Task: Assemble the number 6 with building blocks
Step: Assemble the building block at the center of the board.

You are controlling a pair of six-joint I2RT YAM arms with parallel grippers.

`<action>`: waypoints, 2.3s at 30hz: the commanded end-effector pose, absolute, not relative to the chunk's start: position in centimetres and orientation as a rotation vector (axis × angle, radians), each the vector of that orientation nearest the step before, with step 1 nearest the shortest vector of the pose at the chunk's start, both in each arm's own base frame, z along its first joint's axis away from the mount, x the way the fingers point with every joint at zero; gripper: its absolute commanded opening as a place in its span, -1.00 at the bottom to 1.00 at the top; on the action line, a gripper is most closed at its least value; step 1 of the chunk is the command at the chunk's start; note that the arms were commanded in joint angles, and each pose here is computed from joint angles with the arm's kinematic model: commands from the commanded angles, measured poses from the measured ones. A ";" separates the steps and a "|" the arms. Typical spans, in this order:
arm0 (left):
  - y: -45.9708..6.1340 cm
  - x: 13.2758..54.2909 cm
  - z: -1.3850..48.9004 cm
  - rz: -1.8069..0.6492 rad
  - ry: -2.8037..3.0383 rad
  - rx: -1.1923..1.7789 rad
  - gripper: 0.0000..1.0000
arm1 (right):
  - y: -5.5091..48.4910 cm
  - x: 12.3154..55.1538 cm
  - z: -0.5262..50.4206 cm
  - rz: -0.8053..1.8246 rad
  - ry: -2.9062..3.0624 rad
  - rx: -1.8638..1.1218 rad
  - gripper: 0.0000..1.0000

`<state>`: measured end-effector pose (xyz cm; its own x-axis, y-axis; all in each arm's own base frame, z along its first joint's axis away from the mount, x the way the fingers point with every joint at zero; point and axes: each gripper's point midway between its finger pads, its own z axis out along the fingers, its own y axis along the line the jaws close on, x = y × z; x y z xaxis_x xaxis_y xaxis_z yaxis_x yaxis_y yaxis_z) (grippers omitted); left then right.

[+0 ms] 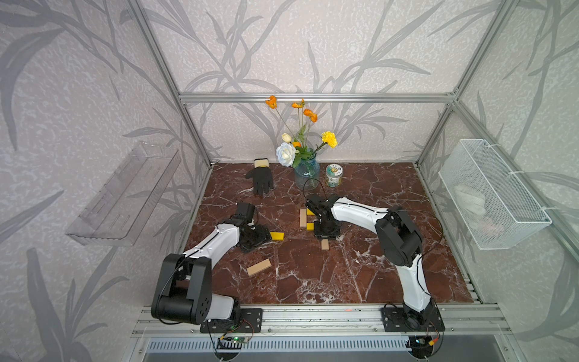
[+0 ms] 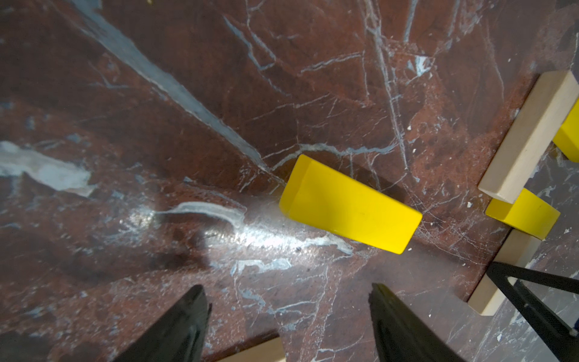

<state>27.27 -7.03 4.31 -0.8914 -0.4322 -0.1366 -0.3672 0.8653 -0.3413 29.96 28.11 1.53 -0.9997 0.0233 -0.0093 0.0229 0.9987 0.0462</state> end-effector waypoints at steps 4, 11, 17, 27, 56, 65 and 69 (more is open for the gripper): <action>-6.7 26.5 3.9 -0.450 2.861 -0.615 0.65 | 27.1 30.1 0.3 -0.036 3.151 0.033 -0.38; -6.5 26.5 3.9 -0.451 2.860 -0.622 0.65 | 26.9 30.3 0.2 -0.055 3.156 0.034 0.03; -6.5 26.7 4.1 -0.455 2.858 -0.620 0.66 | 26.9 30.2 0.3 -0.054 3.160 0.031 0.26; -6.5 27.4 4.9 -0.463 2.842 -0.624 0.66 | 29.2 28.7 6.6 0.028 3.007 -0.259 0.87; -11.9 29.6 2.2 -0.433 2.560 -1.742 0.60 | 22.7 32.0 13.8 0.056 2.879 -0.337 0.96; -12.0 30.1 -1.2 -0.192 2.697 -1.716 0.51 | 21.0 33.0 11.6 0.191 2.950 -0.258 0.94; -11.8 27.7 -3.9 -0.026 2.867 -1.644 0.38 | 20.6 33.9 11.1 0.268 2.972 -0.217 0.94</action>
<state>32.29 -13.69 1.64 -0.4469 -0.8810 0.1552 -0.8914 0.4240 -0.1599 33.54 20.09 11.17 -0.9770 -0.1281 -0.1702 -0.1474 0.9834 0.1058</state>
